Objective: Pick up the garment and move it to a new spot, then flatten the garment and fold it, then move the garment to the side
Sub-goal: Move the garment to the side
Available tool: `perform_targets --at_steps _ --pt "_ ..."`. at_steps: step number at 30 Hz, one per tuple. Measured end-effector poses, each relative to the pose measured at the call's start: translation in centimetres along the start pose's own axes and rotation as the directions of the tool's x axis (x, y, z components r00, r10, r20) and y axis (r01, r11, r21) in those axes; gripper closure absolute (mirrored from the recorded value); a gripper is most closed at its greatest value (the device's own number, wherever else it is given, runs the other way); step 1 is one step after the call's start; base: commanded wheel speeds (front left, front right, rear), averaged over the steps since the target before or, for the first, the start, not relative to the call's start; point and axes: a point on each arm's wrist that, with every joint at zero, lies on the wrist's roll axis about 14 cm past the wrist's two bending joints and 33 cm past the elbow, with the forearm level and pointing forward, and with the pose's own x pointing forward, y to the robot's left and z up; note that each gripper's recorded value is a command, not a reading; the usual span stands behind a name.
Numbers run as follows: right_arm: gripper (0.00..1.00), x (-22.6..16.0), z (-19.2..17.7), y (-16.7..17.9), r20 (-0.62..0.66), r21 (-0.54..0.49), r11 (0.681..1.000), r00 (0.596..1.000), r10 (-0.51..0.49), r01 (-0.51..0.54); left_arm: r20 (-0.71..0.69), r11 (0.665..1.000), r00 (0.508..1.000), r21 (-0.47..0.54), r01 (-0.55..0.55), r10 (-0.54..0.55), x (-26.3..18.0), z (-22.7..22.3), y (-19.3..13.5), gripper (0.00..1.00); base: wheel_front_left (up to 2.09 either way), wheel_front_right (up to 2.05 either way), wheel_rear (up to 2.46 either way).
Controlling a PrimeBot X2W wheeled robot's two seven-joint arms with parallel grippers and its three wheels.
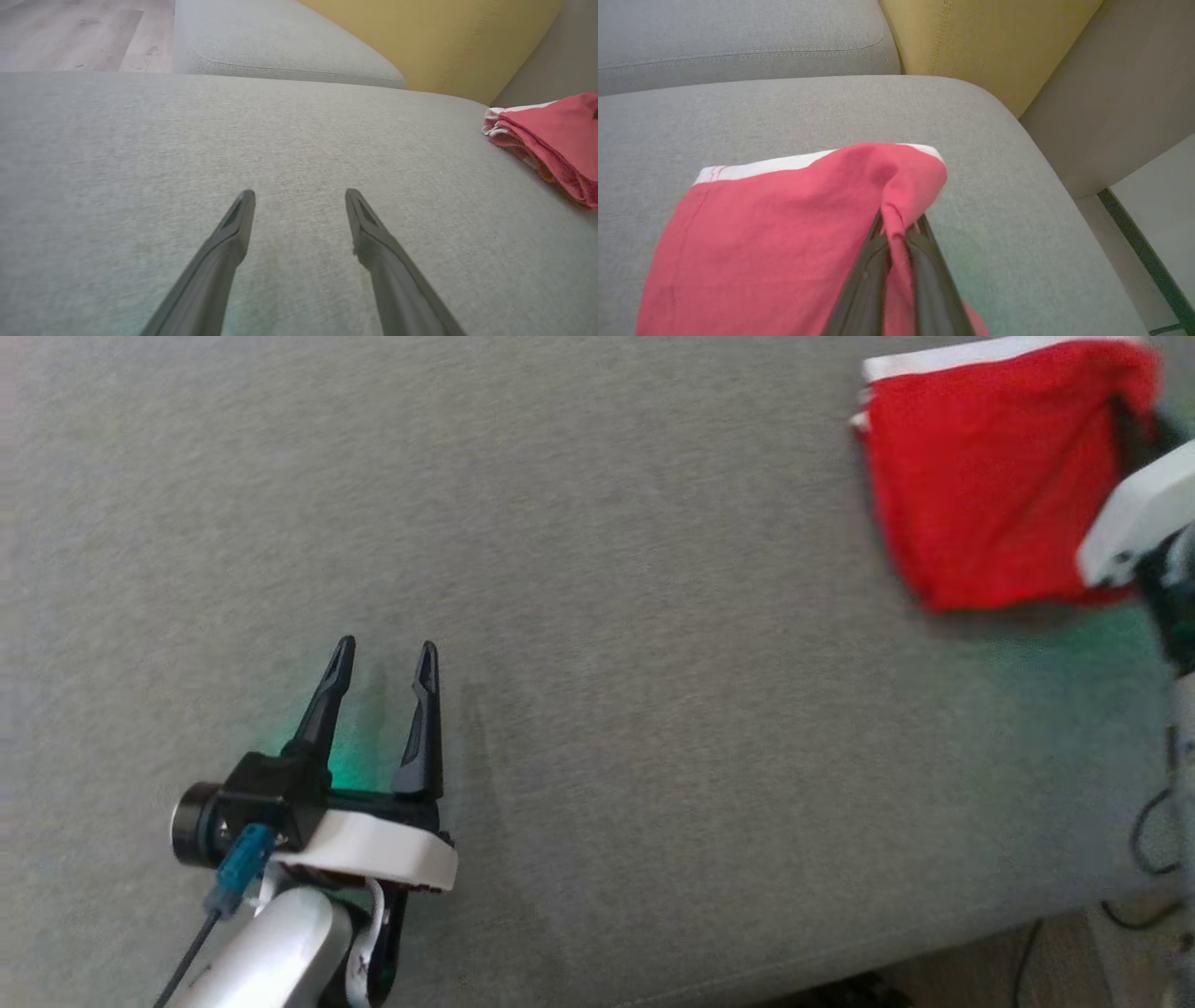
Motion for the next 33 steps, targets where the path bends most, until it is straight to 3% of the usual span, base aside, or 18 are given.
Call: perform_targets --at_steps 9,10,11,12,21,33 --pt "1.00 4.0 2.5 -3.1 -0.009 -0.086 0.993 0.996 -0.086 0.085 -0.008 0.994 0.994 -0.010 -0.109 0.109 -1.4 -0.4 3.6 0.00 0.00 0.00 0.00" --pt "0.88 4.3 2.7 -3.2 -0.007 -0.109 0.990 0.996 -0.093 0.091 -0.012 0.993 0.993 -0.012 -0.115 0.115 -1.4 -0.5 3.8 0.00 0.00 0.00 0.00" --pt "0.33 4.7 3.0 -3.2 0.006 -0.132 0.987 0.995 -0.097 0.097 -0.016 0.993 0.993 -0.012 -0.121 0.121 -1.4 -0.7 4.1 0.00 0.00 0.00 0.00" --pt "0.00 4.9 3.3 -3.1 0.020 -0.147 0.984 0.995 -0.098 0.100 -0.019 0.992 0.992 -0.013 -0.127 0.126 -1.4 -0.8 4.3 0.00 0.00 0.00 0.00" --pt "0.00 4.9 4.9 -2.1 0.122 -0.146 0.984 0.989 -0.083 0.100 -0.004 0.991 0.991 -0.009 -0.131 0.131 -1.5 -0.4 4.3 0.00 0.00 0.00 0.00" --pt "0.00 0.4 9.8 4.1 0.349 -0.148 0.988 0.933 0.092 -0.042 0.110 0.987 0.981 -0.002 -0.162 0.162 -3.3 3.2 4.0 0.00 0.00 0.00 0.00"
